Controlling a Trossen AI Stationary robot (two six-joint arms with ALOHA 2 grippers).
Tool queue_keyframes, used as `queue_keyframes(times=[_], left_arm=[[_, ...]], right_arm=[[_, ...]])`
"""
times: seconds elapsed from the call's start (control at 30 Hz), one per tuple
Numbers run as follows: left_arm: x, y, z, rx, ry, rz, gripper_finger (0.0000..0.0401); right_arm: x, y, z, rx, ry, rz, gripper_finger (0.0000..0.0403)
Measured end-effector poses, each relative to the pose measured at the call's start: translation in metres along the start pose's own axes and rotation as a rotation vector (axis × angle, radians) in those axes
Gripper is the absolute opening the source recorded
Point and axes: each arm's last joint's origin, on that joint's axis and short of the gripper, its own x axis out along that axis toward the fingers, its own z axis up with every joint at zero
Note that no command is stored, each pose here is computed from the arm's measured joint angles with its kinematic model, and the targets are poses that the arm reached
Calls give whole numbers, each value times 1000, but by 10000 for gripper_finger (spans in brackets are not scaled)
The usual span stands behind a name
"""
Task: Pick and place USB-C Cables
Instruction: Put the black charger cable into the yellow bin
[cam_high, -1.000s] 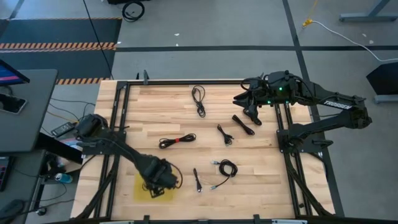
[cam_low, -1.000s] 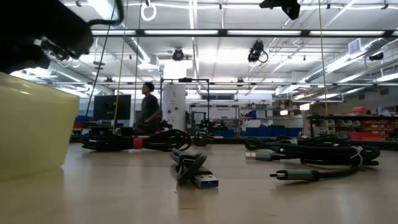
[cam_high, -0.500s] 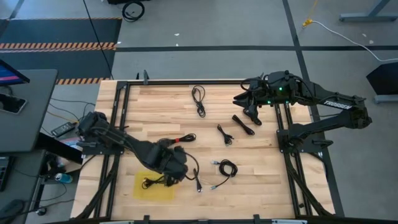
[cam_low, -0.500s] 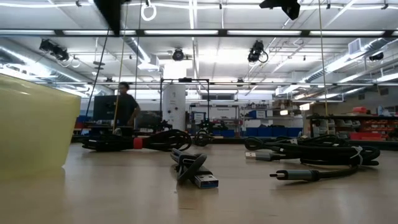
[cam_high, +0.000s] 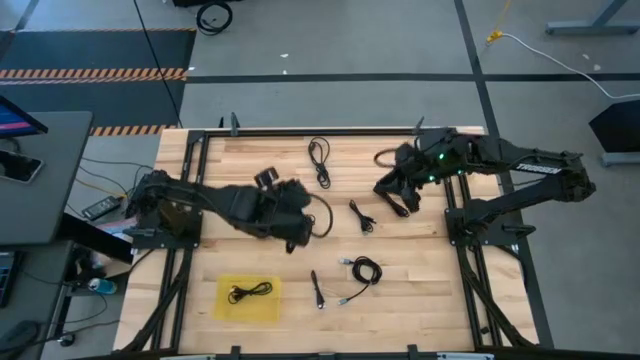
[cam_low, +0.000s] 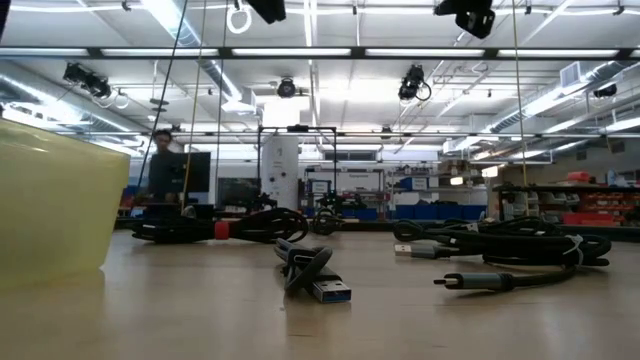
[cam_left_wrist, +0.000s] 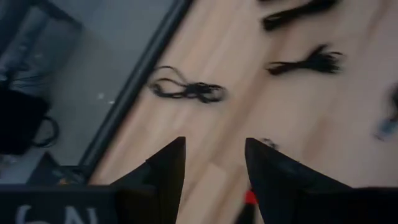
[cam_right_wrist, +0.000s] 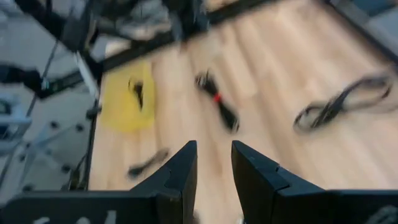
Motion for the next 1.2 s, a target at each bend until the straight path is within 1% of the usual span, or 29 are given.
queue_keyframes(times=[0.07, 0.23, 0.27, 0.33, 0.5, 0.6, 0.67, 0.77, 0.87, 0.97, 1.07, 1.13, 1.2], left_arm=[[3, 10, 5, -2, 9, 29, 172], [6, 36, 6, 35, 103, 107, 172], [8, 39, 7, 29, 105, 111, 172], [10, 44, 8, 59, 111, 112, 172], [6, 65, 9, 37, 105, 125, 172], [2, 79, 10, 15, 81, 159, 172], [-5, 94, 9, 13, 53, 184, 172], [-16, 115, 7, -36, 17, 218, 172], [-28, 135, 2, -88, -9, 221, 172], [-43, 150, -4, -130, -43, 211, 172], [-55, 161, -10, -157, -71, 199, 172], [-61, 166, -13, -173, -86, 193, 172], [-66, 171, -16, -183, -99, 187, 172]], right_arm=[[7, 6, -6, 23, 72, 7, 104], [28, 22, -23, 82, 242, 5, 98], [32, 25, -25, 89, 269, 6, 97], [42, 33, -29, 98, 304, 8, 96], [74, 51, -38, 70, 343, -9, 96], [98, 59, -45, 62, 372, -31, 96], [113, 63, -51, 54, 394, -47, 96], [135, 67, -59, 43, 424, -65, 96], [155, 68, -65, 59, 439, -78, 96], [173, 70, -67, 67, 420, -49, 97], [192, 68, -67, 102, 388, -32, 102], [203, 65, -69, 121, 396, -13, 110], [212, 60, -72, 142, 418, -22, 120]])
